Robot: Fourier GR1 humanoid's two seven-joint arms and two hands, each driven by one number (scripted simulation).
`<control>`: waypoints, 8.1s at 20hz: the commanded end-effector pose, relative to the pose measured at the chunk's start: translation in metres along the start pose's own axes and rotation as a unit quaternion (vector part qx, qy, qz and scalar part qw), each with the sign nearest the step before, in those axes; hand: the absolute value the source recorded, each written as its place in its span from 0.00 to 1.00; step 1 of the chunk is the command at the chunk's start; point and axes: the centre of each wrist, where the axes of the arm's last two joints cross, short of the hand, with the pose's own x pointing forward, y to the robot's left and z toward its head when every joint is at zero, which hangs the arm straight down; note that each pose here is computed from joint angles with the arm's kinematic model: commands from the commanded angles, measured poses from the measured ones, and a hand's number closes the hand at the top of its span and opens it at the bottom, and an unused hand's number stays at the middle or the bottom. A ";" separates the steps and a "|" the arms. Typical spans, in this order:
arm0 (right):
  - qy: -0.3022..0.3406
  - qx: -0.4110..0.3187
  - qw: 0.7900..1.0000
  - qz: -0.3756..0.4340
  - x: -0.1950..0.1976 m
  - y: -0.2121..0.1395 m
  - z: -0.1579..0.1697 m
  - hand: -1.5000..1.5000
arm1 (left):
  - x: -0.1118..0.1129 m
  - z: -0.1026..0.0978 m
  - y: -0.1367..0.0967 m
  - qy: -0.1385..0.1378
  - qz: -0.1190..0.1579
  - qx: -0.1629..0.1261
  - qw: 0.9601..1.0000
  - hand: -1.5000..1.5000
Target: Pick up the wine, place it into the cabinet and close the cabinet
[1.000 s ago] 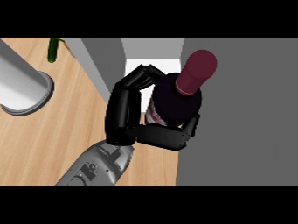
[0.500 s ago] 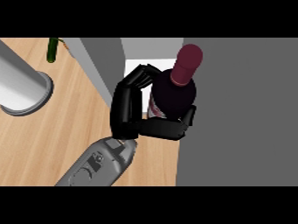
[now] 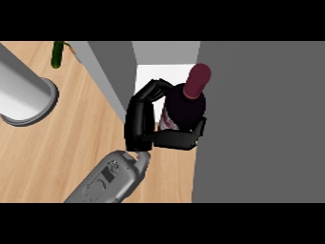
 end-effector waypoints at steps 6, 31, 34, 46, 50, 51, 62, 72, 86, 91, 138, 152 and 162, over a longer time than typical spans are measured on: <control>-0.030 0.015 0.999 -0.003 0.023 -0.001 0.027 0.00 | -0.037 0.005 0.009 -0.012 -0.054 0.008 0.998 1.00; -0.032 0.009 0.999 -0.026 0.005 0.009 0.029 0.00 | -0.048 -0.076 0.034 0.032 -0.039 0.042 0.998 1.00; -0.034 0.012 0.999 -0.035 0.011 0.009 0.020 0.00 | -0.053 -0.082 0.038 0.029 -0.067 0.037 0.997 1.00; -0.035 0.029 0.999 -0.028 0.020 0.000 0.024 0.00 | -0.059 -0.111 0.042 -0.024 -0.103 0.072 0.992 1.00; -0.038 0.020 0.999 -0.028 0.007 -0.004 0.020 0.00 | -0.054 -0.123 0.039 -0.032 -0.121 0.084 0.989 1.00; -0.040 0.021 0.998 -0.031 0.005 0.006 0.023 0.00 | -0.058 -0.123 0.043 -0.022 -0.110 0.085 0.990 1.00; -0.031 0.038 0.998 -0.034 -0.005 0.004 0.010 0.00 | -0.062 -0.128 0.052 0.021 -0.026 0.126 0.991 1.00; -0.042 0.029 0.998 -0.035 0.003 0.001 0.012 0.00 | -0.076 -0.119 0.059 0.021 -0.034 0.130 0.991 1.00; -0.047 0.035 0.998 -0.030 0.006 0.005 0.004 0.00 | -0.094 -0.102 0.070 0.041 -0.114 0.134 0.984 0.00; -0.044 0.035 0.998 -0.041 -0.005 0.012 -0.004 0.00 | -0.094 -0.102 0.069 0.028 -0.145 0.130 0.980 0.00; -0.032 0.048 0.997 -0.045 0.010 0.016 -0.007 0.00 | -0.123 -0.059 0.086 0.020 -0.008 0.076 0.997 0.00; -0.031 0.021 0.999 -0.027 0.018 0.014 0.017 0.00 | -0.094 0.016 0.013 0.002 0.001 0.052 0.999 0.00; -0.032 -0.011 0.999 -0.028 0.006 0.011 0.015 0.00 | -0.053 0.091 0.012 -0.006 0.040 0.033 0.999 0.00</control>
